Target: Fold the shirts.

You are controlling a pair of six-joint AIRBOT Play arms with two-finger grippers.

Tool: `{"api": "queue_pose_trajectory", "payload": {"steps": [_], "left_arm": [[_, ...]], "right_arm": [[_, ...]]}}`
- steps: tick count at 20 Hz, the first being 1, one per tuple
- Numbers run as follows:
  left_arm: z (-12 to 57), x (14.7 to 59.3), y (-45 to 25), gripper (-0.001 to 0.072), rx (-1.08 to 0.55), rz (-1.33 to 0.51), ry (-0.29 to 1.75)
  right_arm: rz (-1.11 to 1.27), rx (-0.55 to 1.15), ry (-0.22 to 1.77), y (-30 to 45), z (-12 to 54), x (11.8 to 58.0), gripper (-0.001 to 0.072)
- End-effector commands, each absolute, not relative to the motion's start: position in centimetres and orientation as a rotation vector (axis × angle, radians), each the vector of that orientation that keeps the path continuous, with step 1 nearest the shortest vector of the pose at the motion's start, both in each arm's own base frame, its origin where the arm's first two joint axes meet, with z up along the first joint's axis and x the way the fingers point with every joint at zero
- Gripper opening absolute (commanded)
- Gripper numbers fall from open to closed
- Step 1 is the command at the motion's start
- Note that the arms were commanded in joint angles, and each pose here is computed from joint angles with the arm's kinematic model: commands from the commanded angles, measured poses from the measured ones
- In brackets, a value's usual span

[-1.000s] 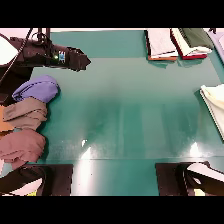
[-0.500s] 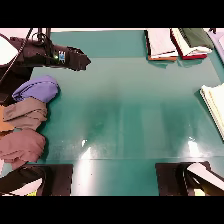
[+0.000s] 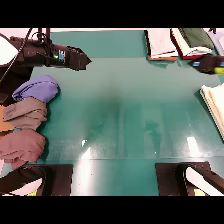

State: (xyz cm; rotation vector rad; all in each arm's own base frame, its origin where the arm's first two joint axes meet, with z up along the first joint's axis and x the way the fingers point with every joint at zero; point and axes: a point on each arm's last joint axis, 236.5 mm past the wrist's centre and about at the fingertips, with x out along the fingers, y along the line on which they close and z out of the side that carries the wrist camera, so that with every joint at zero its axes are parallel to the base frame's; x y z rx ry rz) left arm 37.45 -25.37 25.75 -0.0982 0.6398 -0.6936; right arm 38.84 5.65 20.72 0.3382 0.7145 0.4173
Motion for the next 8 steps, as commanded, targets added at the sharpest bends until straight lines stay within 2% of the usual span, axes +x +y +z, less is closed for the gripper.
{"api": "queue_pose_trajectory", "payload": {"steps": [1,8], "left_arm": [[25.8,37.4,-25.4,0.0028,-0.099,-0.694,0.640],[25.8,37.4,-25.4,0.0028,-0.100,-0.695,0.640]], "right_arm": [[0.630,0.264,0.724,14.5,21.3,37.0,0.0018],[0.723,0.234,0.737,18.1,21.4,35.4,0.0018]]}}
